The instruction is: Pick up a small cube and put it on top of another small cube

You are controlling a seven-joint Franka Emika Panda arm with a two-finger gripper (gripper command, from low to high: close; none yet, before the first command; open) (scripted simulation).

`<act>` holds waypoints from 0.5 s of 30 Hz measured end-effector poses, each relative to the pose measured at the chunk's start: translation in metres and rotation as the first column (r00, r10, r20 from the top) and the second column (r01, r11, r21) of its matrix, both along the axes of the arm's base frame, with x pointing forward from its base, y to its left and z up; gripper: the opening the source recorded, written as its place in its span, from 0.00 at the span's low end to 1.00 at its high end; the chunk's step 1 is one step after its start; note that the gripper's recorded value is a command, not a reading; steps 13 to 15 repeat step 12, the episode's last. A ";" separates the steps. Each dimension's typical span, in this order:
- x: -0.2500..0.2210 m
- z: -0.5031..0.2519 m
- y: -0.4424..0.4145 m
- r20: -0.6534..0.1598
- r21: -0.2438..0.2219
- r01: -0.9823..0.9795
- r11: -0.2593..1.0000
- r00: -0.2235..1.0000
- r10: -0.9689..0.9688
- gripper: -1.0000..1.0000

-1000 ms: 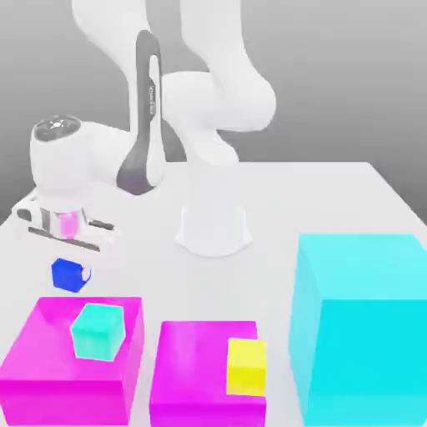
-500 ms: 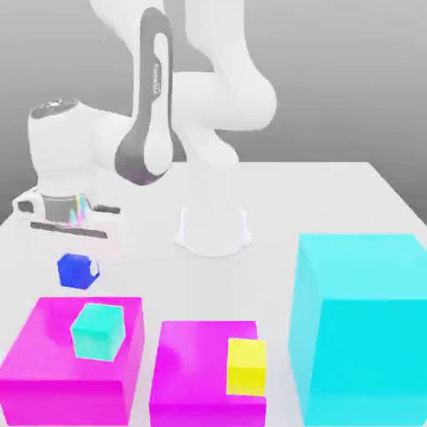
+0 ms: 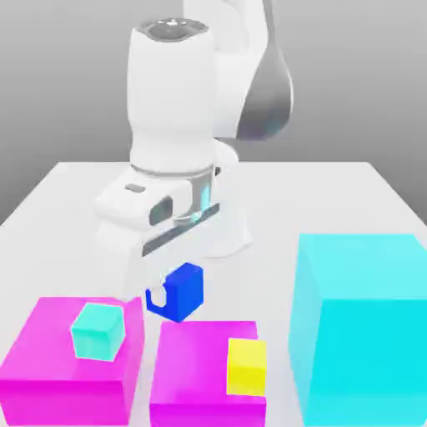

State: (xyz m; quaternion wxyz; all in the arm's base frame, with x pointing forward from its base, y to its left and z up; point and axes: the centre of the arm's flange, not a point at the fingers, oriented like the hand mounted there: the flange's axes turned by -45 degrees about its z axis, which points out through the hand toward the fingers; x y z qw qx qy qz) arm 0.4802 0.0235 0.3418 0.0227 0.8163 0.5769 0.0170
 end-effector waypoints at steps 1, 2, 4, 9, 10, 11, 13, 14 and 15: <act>0.001 0.000 0.014 -0.009 0.003 -0.047 0.999 0.999 0.047 0.00; -0.001 -0.007 0.018 -0.023 0.008 -0.056 0.998 0.998 0.056 0.00; -0.005 -0.028 0.021 -0.048 0.018 -0.052 0.998 0.997 0.053 0.00; -0.006 -0.088 0.021 -0.056 0.019 -0.048 0.999 0.997 0.049 1.00; -0.006 -0.088 0.021 -0.056 0.019 -0.048 0.999 0.997 0.049 1.00; -0.006 -0.088 0.021 -0.056 0.019 -0.048 0.999 0.997 0.049 1.00; -0.006 -0.088 0.021 -0.056 0.019 -0.048 0.999 0.997 0.049 1.00; -0.006 -0.088 0.021 -0.056 0.019 -0.048 0.999 0.997 0.049 1.00; -0.006 -0.088 0.021 -0.056 0.019 -0.048 0.999 0.997 0.049 1.00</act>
